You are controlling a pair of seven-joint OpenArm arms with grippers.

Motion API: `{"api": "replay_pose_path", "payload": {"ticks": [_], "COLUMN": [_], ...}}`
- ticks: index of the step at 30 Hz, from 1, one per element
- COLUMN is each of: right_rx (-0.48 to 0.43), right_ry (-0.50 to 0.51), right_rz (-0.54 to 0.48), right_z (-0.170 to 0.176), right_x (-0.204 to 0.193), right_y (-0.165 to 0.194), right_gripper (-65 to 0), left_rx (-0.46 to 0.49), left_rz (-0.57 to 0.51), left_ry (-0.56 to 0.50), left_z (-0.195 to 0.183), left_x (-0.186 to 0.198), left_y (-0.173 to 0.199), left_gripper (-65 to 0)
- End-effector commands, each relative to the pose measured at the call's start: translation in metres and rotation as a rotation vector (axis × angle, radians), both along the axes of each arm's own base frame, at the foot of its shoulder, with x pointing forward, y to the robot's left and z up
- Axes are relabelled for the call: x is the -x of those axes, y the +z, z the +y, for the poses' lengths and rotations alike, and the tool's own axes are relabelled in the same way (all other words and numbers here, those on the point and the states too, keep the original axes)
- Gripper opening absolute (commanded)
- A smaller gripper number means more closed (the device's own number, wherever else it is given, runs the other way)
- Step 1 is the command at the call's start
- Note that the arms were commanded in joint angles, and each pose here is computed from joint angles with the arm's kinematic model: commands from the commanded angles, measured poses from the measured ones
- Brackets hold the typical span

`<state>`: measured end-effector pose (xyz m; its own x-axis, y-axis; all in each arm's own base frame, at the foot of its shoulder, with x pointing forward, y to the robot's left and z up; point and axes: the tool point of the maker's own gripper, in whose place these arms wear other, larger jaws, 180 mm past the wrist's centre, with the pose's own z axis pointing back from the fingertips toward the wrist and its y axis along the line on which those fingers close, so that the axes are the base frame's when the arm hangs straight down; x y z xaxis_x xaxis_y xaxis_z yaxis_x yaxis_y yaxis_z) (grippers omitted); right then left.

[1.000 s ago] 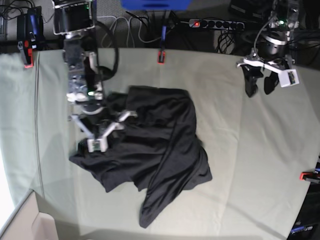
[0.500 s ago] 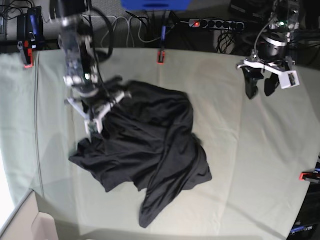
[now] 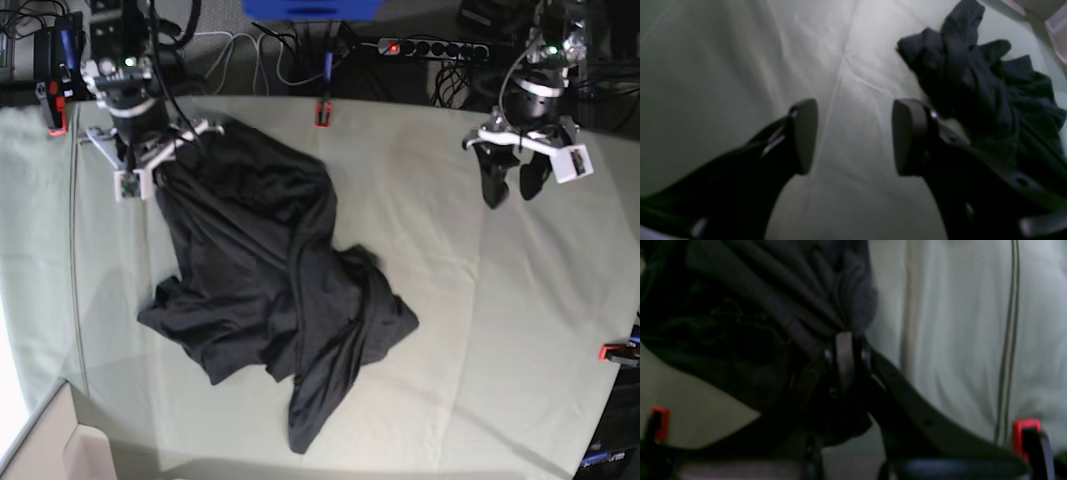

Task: Layout the t-shirt on the table in an organized manner, then fold the t-shirt properly
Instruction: 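Lift the grasped fabric with the right gripper toward the table edge, then reach the left gripper into the shirt's middle and grasp fabric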

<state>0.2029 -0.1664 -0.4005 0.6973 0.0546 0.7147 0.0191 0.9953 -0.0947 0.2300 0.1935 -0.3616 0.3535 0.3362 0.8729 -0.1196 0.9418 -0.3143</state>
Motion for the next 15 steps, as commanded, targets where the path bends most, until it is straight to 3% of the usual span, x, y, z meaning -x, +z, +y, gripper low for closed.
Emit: {"api": "replay_pose_path", "payload": {"ticks": [1,9,15], "right_rx": [0.007,0.005,0.002], "right_ry": [-0.001,-0.008,-0.004], "right_rz": [-0.018,0.040,0.045], "right_z": [-0.003,-0.004,-0.003], "right_x": [0.002,0.014,0.014], "right_y": [0.004,-0.015,-0.017], "right_gripper": [-65.0,-65.0,-65.0], "left_rx": [-0.006,0.041,0.101], "left_rz": [-0.056,-0.133,-0.190], "left_ry": [0.000,-0.085,-0.265], "left_z": [0.002,-0.037,-0.113], "left_x": [-0.008,-0.040,-0.079], "left_y": [0.014,0.029,0.039], "left_gripper": [-28.9,-24.6,-24.7]}}
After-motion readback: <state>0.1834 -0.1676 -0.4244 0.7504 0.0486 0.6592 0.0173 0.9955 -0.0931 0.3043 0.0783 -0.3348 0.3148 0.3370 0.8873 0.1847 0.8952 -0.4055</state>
